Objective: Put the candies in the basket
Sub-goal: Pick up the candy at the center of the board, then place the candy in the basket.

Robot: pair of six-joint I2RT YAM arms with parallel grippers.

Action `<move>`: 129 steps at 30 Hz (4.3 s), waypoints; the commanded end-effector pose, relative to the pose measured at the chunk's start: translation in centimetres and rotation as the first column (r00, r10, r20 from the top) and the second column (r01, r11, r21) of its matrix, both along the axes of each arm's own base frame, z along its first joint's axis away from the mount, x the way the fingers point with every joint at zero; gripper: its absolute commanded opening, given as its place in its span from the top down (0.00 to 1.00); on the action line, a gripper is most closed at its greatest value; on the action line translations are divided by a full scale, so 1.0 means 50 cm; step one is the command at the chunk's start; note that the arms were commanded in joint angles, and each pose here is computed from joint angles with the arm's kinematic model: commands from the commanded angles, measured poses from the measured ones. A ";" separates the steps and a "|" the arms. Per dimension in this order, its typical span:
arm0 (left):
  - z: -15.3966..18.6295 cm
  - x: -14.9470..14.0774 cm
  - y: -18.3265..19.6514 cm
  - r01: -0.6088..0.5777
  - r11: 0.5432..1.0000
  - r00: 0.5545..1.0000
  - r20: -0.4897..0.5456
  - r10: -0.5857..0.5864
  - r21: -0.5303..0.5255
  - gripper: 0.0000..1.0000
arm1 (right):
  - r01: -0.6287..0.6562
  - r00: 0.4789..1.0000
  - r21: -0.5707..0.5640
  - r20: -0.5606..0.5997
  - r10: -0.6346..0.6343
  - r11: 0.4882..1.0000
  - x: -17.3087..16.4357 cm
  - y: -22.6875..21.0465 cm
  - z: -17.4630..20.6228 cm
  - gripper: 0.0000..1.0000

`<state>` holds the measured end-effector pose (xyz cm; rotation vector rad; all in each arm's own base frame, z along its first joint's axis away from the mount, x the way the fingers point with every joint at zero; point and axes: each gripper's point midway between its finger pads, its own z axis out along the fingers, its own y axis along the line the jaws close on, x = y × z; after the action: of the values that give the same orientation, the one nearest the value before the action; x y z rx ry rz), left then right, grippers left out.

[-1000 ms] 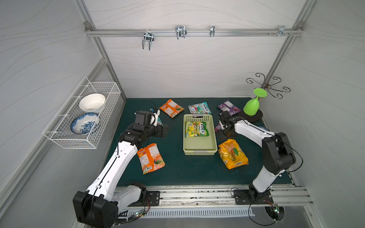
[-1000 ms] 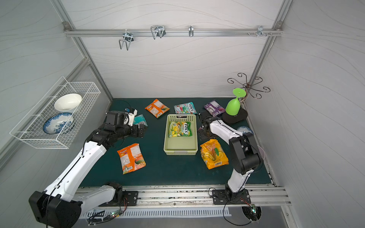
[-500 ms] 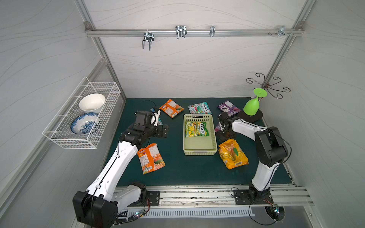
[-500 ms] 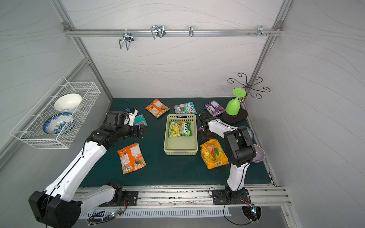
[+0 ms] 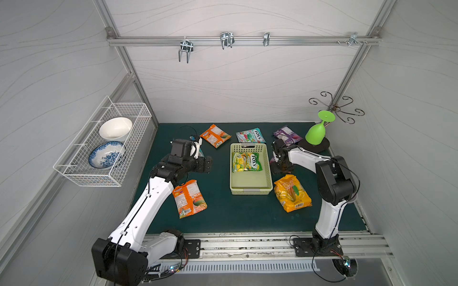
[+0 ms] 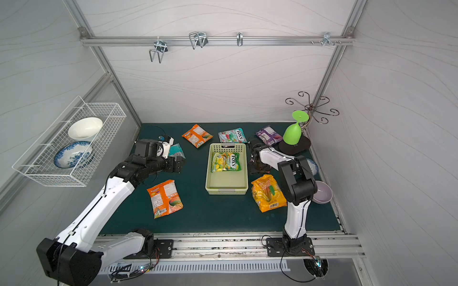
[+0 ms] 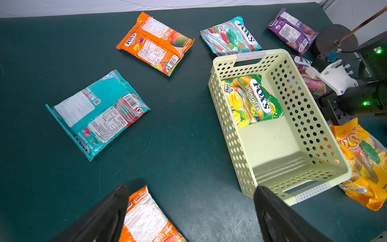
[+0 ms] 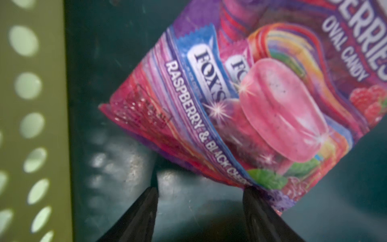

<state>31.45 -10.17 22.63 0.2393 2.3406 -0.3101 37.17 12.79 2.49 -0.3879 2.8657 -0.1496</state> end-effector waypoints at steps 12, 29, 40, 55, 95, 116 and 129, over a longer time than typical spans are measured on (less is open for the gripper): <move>0.046 0.021 -0.011 0.007 1.000 0.999 0.053 -0.006 -0.017 0.02 | -0.049 0.997 -0.102 0.055 0.055 0.994 0.022 -0.003 0.053 0.33; 0.048 0.025 -0.009 -0.001 1.000 0.998 0.067 0.001 0.005 0.02 | -0.036 0.999 -0.093 -0.039 0.033 0.995 0.016 -0.008 -0.045 0.70; 0.045 0.024 -0.012 0.004 1.000 0.998 0.061 -0.005 0.007 0.02 | -0.036 0.999 -0.072 0.025 0.038 0.997 0.016 -0.004 0.038 1.00; 0.041 0.026 -0.005 -0.005 1.000 0.998 0.062 0.004 0.013 0.02 | 0.086 0.993 0.094 0.069 -0.092 0.992 -0.032 -0.017 0.171 1.00; 0.058 0.023 0.001 -0.004 1.000 0.998 0.064 0.005 -0.010 0.03 | 0.183 0.983 0.855 -0.158 -0.092 0.485 -0.262 0.234 0.537 1.00; 0.048 0.023 -0.010 0.007 1.000 0.998 0.055 -0.007 -0.012 0.03 | 0.475 0.879 0.742 -0.381 -0.286 0.473 -0.260 0.238 0.379 1.00; 0.040 0.029 -0.007 0.001 1.000 0.998 0.060 -0.001 0.003 0.03 | 0.548 0.837 0.679 -0.449 -0.313 0.489 -0.237 0.264 0.292 0.96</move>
<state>31.92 -10.27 22.87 0.2439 2.3455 -0.2977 24.81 24.87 16.86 0.5865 2.8447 1.1162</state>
